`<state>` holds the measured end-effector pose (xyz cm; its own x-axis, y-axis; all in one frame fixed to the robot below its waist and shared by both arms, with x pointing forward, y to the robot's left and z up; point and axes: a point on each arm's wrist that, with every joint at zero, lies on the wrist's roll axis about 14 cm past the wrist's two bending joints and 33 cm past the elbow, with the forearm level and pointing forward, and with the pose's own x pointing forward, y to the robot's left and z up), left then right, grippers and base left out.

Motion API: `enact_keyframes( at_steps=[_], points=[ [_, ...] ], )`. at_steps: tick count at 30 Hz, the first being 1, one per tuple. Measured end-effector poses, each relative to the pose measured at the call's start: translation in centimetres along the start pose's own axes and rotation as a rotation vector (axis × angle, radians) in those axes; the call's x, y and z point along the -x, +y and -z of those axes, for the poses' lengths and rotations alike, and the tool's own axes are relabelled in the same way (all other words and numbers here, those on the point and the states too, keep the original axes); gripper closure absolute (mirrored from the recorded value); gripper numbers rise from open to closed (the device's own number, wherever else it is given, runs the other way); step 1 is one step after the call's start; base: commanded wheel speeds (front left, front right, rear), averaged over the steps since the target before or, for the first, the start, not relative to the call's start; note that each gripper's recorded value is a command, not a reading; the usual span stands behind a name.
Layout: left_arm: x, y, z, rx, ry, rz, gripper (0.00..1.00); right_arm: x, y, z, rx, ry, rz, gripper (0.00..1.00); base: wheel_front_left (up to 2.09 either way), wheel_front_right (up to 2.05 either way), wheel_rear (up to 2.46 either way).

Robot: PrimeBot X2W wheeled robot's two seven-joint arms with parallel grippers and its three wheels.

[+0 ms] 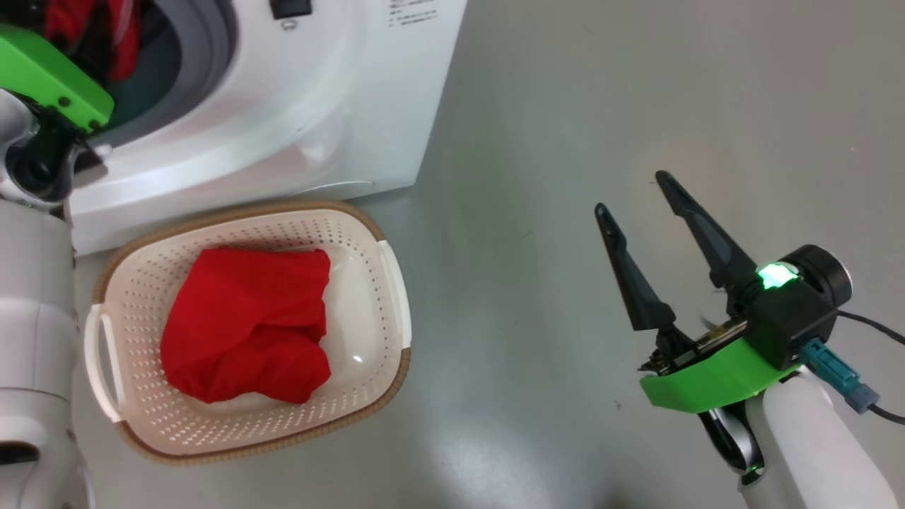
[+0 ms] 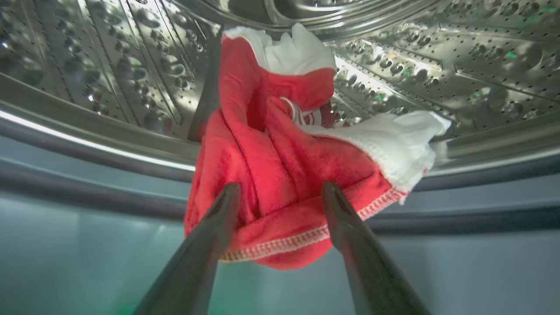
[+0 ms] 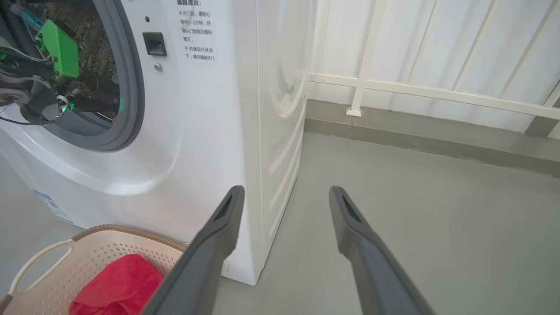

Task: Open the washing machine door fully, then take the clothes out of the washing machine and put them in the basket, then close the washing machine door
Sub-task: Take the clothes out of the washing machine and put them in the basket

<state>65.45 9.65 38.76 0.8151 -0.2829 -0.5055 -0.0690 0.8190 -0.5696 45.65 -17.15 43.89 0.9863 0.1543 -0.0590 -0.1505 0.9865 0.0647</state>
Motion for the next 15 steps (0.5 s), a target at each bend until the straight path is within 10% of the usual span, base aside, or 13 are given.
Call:
enact_keyframes(
  at_steps=[5, 7, 8, 15],
  points=[
    [-0.6, -0.1, 2.4, 0.011, 0.102, 0.007, 0.0, 0.3, -0.3, 0.1, -0.002, 0.005, 0.013, 0.0, 0.0, 0.0, 0.0],
    [-0.8, 0.1, 2.5, 0.005, 0.103, 0.003, 0.83, 0.4, -0.4, 0.2, -0.01, 0.009, 0.017, 0.0, 0.0, 0.0, 0.0],
    [-0.9, 0.2, 2.5, 0.0, 0.101, 0.0, 1.0, 0.4, -0.4, 0.3, -0.012, 0.011, 0.019, 0.0, 0.0, 0.0, 0.0],
    [-1.3, 0.5, 1.7, -0.058, 0.028, -0.009, 1.0, 0.5, -0.5, 0.6, -0.017, 0.019, 0.024, 0.0, 0.0, 0.0, 0.0]
  ],
)
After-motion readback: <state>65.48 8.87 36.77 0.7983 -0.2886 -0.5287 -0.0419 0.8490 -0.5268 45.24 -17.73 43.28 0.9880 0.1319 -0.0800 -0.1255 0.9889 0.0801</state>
